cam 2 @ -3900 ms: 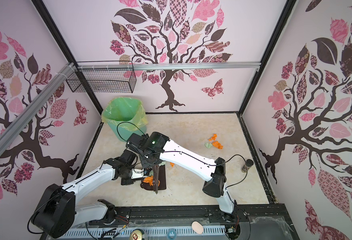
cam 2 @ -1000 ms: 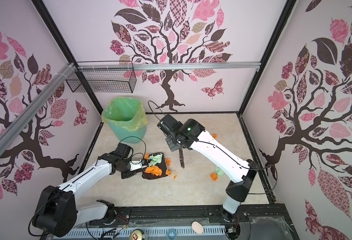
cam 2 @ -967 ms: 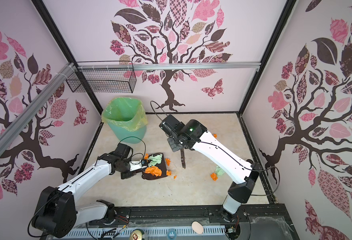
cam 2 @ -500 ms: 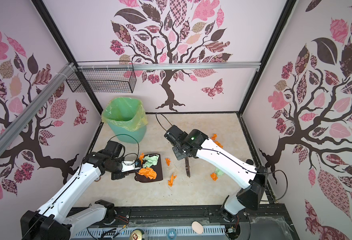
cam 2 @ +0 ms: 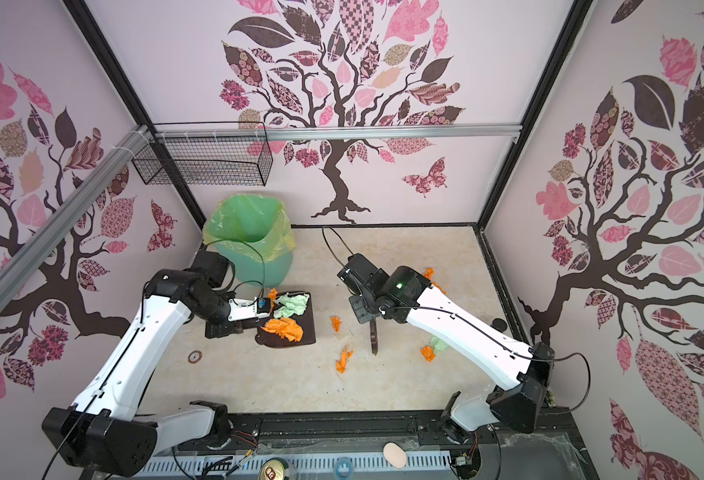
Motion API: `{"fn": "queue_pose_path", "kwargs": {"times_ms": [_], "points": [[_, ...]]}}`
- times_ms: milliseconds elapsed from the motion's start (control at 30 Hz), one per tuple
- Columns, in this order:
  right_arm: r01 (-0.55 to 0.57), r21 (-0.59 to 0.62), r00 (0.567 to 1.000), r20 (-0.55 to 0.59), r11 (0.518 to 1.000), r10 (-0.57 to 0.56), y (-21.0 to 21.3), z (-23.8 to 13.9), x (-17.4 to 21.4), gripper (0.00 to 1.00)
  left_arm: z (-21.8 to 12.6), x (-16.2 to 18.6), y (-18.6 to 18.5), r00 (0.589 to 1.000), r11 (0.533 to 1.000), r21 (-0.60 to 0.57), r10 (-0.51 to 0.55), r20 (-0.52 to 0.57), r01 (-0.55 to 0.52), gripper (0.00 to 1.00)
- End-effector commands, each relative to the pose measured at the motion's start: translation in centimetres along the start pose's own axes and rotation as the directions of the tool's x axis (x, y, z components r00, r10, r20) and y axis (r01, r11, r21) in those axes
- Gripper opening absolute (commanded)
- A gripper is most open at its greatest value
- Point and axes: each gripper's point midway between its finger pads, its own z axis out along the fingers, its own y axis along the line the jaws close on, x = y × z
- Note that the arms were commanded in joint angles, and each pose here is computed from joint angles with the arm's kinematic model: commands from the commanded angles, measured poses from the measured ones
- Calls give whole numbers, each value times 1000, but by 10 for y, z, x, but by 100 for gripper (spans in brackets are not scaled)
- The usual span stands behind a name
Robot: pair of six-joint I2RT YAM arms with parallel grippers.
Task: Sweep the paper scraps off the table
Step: 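Lift the loaded dustpan toward the green bin with left gripper while right withdraws, then raise the dustpan over the green bin with the left gripper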
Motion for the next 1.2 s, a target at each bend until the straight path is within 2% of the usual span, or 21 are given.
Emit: {"fn": "queue_pose_path", "kwargs": {"times_ms": [0,533,767,967,1167], "points": [[-7,-28,998,62,1000,9,-1,-12,-7,0,-21,4,12,1000,999,-41,12,-8,-13,16],[9,-59,999,51,998,-6,4,-2,4,0,-64,-3,49,996,997,4,-72,51,72,16],[12,-70,999,40,997,-9,8,5,7,0,-81,5,73,996,995,-60,-80,44,83,16],[13,-79,999,37,997,-10,10,8,9,0,-90,16,93,990,990,-51,-130,60,133,16],[8,-83,999,33,997,-6,10,9,14,0,-79,32,107,989,989,-31,-142,30,143,16]]}}
